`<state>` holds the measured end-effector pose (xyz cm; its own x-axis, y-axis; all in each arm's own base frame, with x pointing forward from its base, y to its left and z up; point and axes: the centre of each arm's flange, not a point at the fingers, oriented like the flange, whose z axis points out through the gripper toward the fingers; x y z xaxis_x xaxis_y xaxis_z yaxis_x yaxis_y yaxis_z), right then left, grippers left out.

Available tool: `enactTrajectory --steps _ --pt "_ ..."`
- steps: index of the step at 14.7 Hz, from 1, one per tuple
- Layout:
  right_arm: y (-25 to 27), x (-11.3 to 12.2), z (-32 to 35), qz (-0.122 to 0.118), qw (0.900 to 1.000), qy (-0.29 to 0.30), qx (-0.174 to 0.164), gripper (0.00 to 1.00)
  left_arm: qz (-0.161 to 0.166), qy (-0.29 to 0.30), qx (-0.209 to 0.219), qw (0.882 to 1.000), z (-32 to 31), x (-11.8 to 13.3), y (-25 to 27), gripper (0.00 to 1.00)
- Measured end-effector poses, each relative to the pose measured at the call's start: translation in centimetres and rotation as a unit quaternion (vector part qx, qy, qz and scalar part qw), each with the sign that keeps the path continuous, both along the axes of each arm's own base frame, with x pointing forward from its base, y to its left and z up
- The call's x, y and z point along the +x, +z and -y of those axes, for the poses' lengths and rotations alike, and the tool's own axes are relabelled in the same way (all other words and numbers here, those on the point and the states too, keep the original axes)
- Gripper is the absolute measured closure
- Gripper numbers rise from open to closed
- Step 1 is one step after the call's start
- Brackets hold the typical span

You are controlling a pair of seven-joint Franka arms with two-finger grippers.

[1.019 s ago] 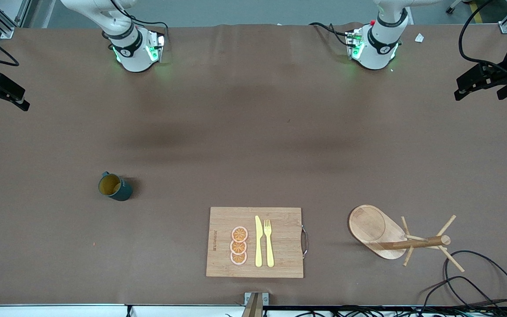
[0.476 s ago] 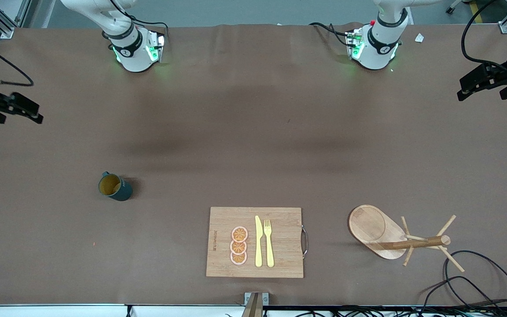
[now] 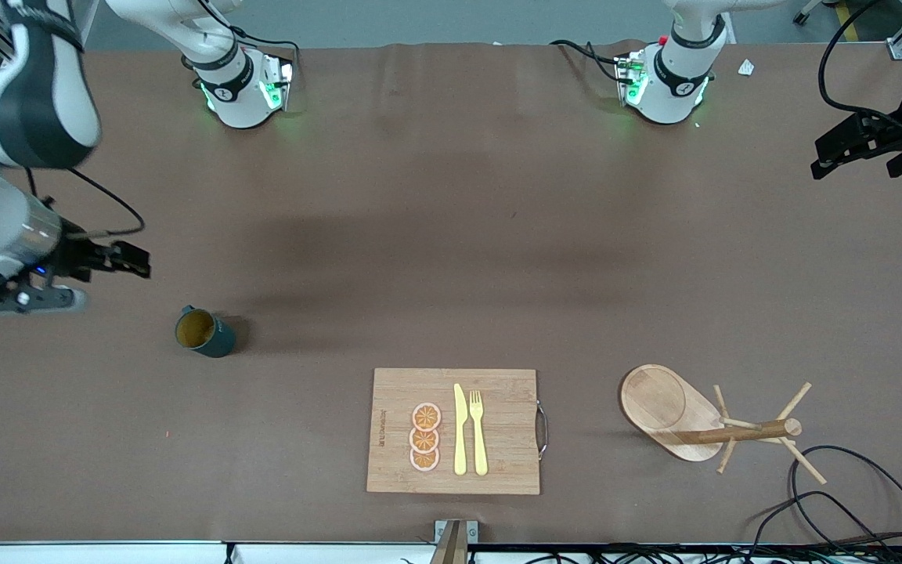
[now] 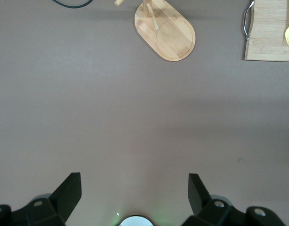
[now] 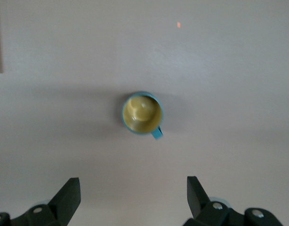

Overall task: Pass cup and hang on rack
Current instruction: 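Reach the right gripper down to the teal mug and grasp its rim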

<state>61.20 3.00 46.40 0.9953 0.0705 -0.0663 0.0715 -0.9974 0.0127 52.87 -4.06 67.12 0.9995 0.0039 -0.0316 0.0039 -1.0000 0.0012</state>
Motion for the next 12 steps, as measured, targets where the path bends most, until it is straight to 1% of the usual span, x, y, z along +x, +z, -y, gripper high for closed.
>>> enactTrajectory --steps 3,6,8,11,12 --pt "-6.6 2.3 -1.6 -0.006 1.000 -0.004 0.016 0.00 0.000 0.000 0.000 1.000 0.0 0.0 0.0 0.00" --pt "-13.2 3.6 -1.5 -0.019 1.000 -0.011 0.015 0.00 0.000 0.002 0.000 1.000 -0.2 0.0 0.0 0.00" --pt "-16.4 4.0 -1.6 -0.029 0.999 -0.018 0.018 0.00 0.000 0.003 0.000 1.000 -0.3 0.0 0.0 0.00" --pt "-19.4 4.0 -1.6 -0.045 0.999 -0.022 0.019 0.00 0.000 0.003 0.000 1.000 -0.3 0.0 0.0 0.00" --pt "-20.0 3.9 -1.6 -0.049 0.998 -0.023 0.019 0.04 0.000 0.003 0.000 1.000 -0.3 0.0 0.0 0.00"
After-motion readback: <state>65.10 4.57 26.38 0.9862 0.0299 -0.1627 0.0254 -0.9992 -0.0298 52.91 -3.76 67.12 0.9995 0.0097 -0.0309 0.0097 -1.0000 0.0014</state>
